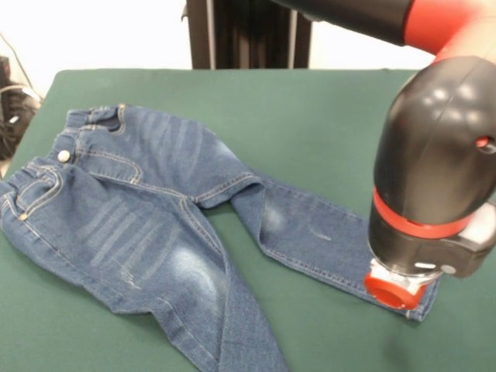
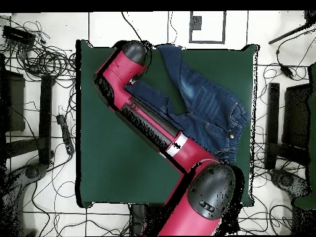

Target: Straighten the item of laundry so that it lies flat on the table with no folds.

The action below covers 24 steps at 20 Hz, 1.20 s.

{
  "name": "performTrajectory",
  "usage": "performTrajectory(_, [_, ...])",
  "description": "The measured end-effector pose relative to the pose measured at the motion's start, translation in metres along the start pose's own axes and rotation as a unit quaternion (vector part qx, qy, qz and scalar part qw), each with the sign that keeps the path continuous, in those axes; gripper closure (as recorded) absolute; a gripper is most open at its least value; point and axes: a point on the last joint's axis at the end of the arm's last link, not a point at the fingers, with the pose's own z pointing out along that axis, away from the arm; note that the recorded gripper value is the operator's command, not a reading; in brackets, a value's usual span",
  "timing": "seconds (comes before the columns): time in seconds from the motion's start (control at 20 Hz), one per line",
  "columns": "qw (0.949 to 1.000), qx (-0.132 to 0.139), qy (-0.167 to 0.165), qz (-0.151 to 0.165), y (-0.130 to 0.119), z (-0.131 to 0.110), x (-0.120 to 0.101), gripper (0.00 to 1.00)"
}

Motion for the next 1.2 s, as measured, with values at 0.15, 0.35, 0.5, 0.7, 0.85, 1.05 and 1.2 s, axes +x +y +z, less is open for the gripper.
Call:
performTrajectory(0.15, [0.9999,0.002,0.01,-0.003,-0.005,0.0,0.008,1.0])
performTrajectory(0.35, [0.9998,0.003,0.017,-0.008,-0.011,0.001,0.018,1.0])
performTrajectory(0.5, [0.9998,0.004,0.017,-0.01,-0.013,0.002,0.019,1.0])
performTrajectory(0.7, [0.9998,0.006,0.016,-0.009,-0.013,0.003,0.019,0.0])
performTrajectory(0.85, [0.9998,0.009,0.015,-0.01,-0.014,0.002,0.019,0.0])
performTrajectory(1.05, [0.9998,0.015,0.008,-0.012,-0.018,-0.001,0.02,0.0])
performTrajectory(1.2, [0.9998,0.012,0.005,-0.012,-0.017,-0.001,0.019,0.0])
